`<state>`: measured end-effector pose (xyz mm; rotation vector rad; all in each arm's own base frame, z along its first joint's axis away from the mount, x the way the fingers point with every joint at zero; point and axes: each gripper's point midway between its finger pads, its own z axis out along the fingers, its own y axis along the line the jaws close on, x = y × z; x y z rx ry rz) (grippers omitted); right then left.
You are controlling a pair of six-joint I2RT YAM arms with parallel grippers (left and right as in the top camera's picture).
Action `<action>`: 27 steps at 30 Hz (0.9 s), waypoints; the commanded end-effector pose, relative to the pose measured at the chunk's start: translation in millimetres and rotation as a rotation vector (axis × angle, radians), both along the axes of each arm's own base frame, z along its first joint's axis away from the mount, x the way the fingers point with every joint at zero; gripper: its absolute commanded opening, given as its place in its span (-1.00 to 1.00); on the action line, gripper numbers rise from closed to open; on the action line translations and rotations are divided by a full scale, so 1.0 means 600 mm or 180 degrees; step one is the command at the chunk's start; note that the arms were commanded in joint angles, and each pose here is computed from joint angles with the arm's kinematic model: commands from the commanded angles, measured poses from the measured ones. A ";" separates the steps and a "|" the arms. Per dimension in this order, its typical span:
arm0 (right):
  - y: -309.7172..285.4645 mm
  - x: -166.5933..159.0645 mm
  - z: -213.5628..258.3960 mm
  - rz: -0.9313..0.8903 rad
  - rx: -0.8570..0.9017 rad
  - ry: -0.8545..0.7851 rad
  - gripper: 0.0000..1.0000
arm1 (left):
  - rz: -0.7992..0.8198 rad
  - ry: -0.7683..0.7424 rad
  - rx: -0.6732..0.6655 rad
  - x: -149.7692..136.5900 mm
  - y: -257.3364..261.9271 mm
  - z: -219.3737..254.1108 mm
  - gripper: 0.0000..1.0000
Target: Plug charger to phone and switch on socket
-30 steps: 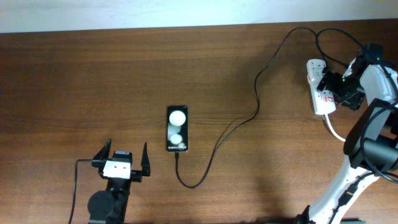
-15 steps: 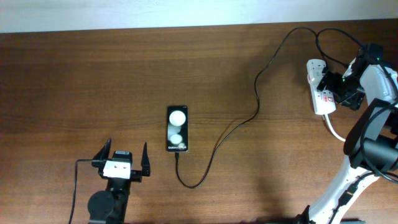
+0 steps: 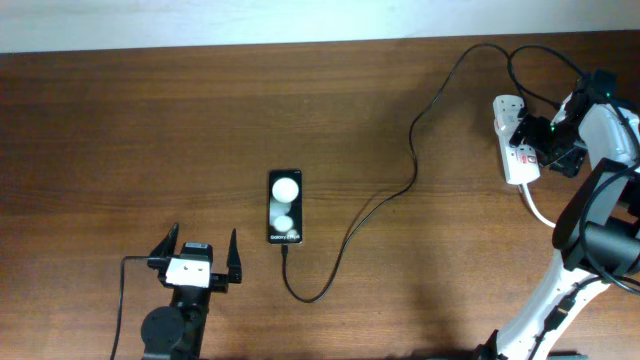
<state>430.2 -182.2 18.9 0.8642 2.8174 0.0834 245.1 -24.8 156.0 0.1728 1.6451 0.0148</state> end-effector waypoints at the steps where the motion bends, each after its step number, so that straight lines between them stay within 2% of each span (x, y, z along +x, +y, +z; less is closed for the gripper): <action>1: 0.018 -0.043 -0.042 0.0143 0.0014 0.0373 0.97 | 0.0025 -0.0016 0.0053 0.000 0.003 0.000 0.98; 6: 0.016 -0.035 -0.009 0.0144 -0.0048 0.0240 0.97 | 0.0025 -0.0016 0.0051 0.000 0.003 0.000 0.98; 9: 0.021 -0.023 0.037 0.0180 -0.0136 0.0054 0.97 | 0.0025 -0.0016 0.0053 0.000 0.003 0.000 0.98; 18: 0.035 -0.010 0.226 0.0236 -0.0472 -0.0706 0.97 | 0.0025 -0.0016 0.0053 0.000 0.003 0.000 0.99; 25: 0.043 -0.030 0.346 0.0222 -0.0691 -0.1197 0.97 | 0.0025 -0.0016 0.0051 0.000 0.003 0.000 0.98; 27: 0.050 -0.048 0.405 0.0213 -0.0800 -0.1446 0.97 | 0.0025 -0.0016 0.0053 0.000 0.003 0.000 0.98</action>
